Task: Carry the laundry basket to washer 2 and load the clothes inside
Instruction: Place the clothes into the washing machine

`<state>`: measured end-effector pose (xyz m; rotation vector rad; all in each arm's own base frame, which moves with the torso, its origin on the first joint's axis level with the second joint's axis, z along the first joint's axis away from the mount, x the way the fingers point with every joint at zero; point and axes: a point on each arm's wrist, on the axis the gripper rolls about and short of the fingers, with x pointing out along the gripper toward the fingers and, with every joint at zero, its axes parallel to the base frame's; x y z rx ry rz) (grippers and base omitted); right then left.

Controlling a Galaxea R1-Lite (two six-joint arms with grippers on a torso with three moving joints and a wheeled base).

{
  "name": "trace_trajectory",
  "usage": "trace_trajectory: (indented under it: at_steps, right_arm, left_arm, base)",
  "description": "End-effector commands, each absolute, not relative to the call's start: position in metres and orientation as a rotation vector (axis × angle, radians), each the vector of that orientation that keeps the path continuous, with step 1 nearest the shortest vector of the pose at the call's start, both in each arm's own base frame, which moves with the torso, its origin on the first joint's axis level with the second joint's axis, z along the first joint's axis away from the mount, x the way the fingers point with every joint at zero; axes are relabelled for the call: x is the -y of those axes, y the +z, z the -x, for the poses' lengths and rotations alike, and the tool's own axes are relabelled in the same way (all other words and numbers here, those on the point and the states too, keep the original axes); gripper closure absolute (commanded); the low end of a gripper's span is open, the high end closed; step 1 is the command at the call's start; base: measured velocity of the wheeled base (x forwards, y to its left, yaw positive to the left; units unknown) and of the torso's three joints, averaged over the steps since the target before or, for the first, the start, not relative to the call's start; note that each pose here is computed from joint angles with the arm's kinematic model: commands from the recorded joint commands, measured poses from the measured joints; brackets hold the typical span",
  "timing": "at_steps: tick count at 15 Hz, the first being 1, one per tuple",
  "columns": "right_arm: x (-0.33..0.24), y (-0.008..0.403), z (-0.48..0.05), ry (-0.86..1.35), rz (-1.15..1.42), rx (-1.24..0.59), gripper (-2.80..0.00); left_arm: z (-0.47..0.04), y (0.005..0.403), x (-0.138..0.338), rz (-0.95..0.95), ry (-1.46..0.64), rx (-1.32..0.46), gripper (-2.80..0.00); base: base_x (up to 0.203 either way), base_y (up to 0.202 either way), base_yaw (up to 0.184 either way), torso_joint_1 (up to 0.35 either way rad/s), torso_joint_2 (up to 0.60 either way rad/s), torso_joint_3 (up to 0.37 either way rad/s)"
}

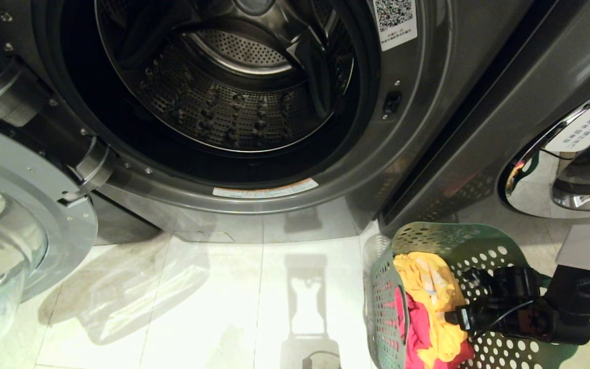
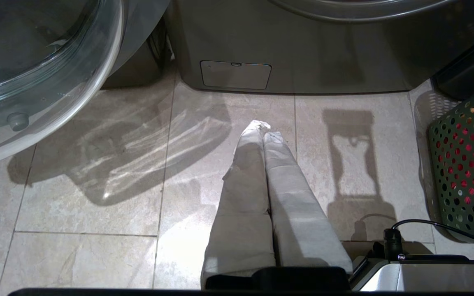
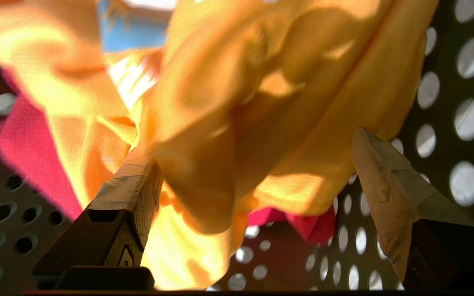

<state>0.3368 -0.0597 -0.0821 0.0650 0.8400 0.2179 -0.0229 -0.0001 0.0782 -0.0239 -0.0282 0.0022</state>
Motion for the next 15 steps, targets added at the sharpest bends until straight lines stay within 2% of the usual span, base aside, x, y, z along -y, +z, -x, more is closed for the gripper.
trace_trajectory:
  at_steps: [1,15]
  right_arm:
    - [0.061,-0.102,-0.344,0.223,-0.067,-0.853,-2.8]
    - [0.044,-0.104,-0.342,0.407,-0.199,-0.855,-2.8]
  left_arm:
    - [0.022,0.075,0.0,0.024,0.003,0.018,0.0]
    - [0.022,0.075,0.0,0.024,0.003,0.018,0.0]
  base:
    - [0.0,0.0,0.0,0.0,0.0,0.0]
    - [0.0,0.0,0.0,0.0,0.0,0.0]
